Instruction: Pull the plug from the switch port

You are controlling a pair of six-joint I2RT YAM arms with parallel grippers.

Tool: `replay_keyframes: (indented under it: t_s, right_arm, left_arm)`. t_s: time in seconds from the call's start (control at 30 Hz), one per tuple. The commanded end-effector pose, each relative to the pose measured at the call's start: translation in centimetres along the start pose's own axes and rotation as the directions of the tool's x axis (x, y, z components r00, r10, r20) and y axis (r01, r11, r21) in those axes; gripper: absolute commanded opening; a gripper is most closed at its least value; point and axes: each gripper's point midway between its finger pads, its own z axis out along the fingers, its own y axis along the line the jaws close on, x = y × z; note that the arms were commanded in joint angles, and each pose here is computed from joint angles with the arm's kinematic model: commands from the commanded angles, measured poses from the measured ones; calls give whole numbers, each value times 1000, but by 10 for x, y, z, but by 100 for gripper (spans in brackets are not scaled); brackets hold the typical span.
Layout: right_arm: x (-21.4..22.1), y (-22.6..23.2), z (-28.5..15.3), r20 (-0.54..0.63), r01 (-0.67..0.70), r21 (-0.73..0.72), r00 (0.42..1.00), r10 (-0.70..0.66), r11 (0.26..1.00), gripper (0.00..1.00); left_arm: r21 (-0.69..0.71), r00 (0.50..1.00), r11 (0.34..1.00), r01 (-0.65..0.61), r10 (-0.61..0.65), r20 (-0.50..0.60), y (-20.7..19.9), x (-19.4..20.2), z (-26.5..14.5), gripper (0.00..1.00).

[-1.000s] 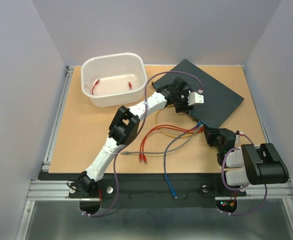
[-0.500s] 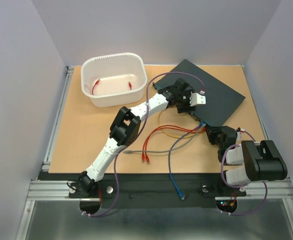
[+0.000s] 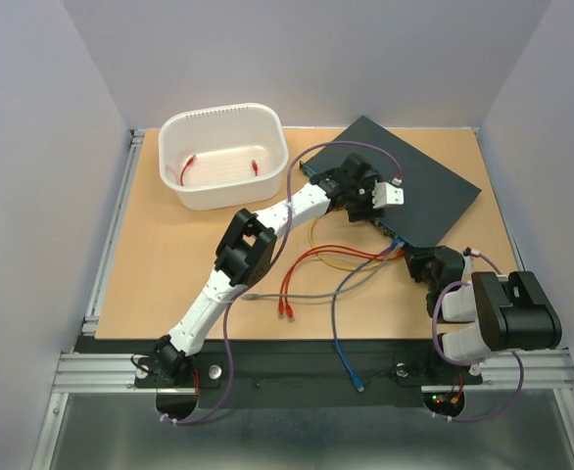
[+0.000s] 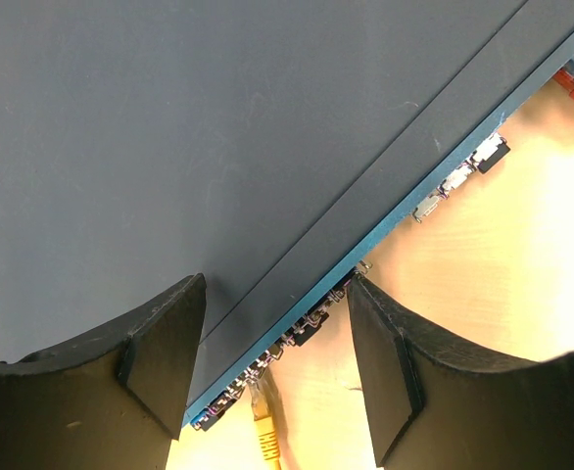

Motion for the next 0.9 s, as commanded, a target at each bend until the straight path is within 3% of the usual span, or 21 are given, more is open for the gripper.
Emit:
replay_keyframes:
  t_s: [0.0,0.37,0.5,0.7,0.87]
  right_arm:
    - [-29,3,9,145,22,-7,989,-21,1000,31]
    - [-55,28,3,284,69,-114,958,-34,991,28]
    - [-54,35,7,279,78,-148,960,-34,986,20]
    - [-52,41,10,280,98,-197,959,-40,975,0]
    - [-43,53,5,241,173,-245,964,-112,954,0]
  left_arm:
    - [-257,986,963,-86,119,115,65,-35,1,69]
    - [-248,985,964,-95,127,114,61,-37,4,69]
    - [-247,985,964,-98,129,112,59,-38,5,69]
    - [-248,985,963,-105,135,106,60,-37,3,69]
    - [-219,980,966,-138,164,108,53,-43,0,70]
